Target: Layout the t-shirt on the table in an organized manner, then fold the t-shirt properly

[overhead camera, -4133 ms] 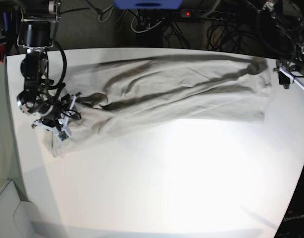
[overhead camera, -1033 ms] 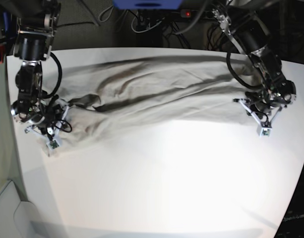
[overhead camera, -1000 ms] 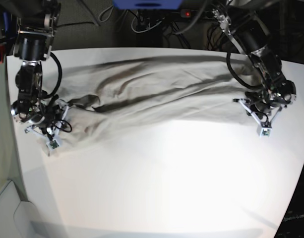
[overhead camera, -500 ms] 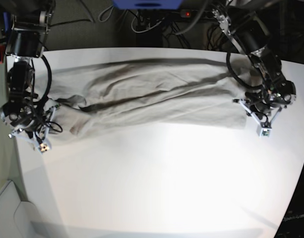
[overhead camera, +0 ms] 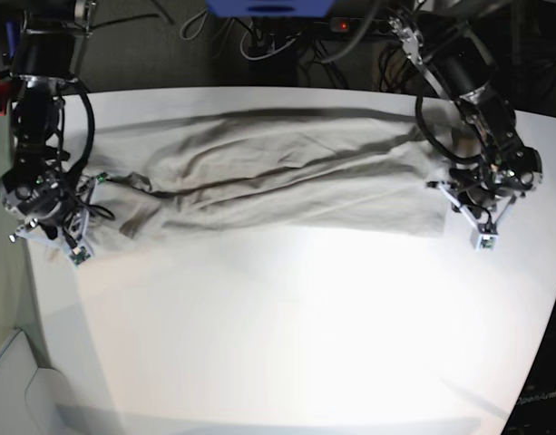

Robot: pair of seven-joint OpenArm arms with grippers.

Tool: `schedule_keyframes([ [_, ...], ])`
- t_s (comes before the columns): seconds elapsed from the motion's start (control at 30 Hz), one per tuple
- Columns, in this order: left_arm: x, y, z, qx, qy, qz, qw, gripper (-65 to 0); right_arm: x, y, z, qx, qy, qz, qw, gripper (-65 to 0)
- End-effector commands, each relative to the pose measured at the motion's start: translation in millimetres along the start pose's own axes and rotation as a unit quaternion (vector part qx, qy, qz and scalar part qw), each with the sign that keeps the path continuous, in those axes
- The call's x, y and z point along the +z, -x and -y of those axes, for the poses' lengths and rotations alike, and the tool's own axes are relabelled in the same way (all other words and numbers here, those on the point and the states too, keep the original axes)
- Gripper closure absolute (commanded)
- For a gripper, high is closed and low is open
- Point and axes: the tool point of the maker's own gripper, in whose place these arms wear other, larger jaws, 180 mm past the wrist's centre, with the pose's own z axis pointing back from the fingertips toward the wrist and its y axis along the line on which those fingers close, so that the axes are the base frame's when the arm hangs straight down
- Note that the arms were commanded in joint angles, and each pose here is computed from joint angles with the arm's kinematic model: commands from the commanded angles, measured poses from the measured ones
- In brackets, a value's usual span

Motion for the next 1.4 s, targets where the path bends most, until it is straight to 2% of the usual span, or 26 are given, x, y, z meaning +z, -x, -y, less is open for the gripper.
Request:
schedule_keyframes([
  [0.0,4,-17,-6,-0.001,-0.007,0.024,1.0,-0.9,6,-8,12,0.006,0.014,0.015,0.9998,0.0],
  [0.17,8,-18,-8,-0.003,-0.012,0.026,1.0,-0.9,16,-7,10,0.017,0.022,0.022,0.9994,0.0],
  [0.33,37,-49,-16,-0.02,-0.048,0.075,0.996,-0.8,18,-9,7,0.022,0.022,0.025,0.9992,0.0],
  [0.5,56,-64,-21,-0.029,-0.07,0.082,0.994,-0.8,18,-10,7,0.021,0.022,0.026,0.9992,0.0],
  [0.6,50,-80,-10,-0.024,-0.046,0.097,0.994,-0.8,17,-9,8,0.02,0.022,0.025,0.9993,0.0],
  [0.73,15,-73,23,-0.031,0.014,0.066,0.997,-0.8,17,-5,4,0.021,0.018,0.021,0.9994,0.0],
  [0.87,-11,-63,54,-0.014,0.065,0.061,0.996,-0.8,16,-2,1,0.022,0.016,0.018,0.9995,0.0],
  [1.1,-34,-42,71,0.009,0.101,0.049,0.994,-0.8,18,-2,3,0.02,0.019,0.019,0.9994,0.0],
  [1.37,-44,-30,72,0.024,0.114,0.053,0.992,-0.8,18,1,4,0.023,0.02,0.015,0.9994,0.0],
])
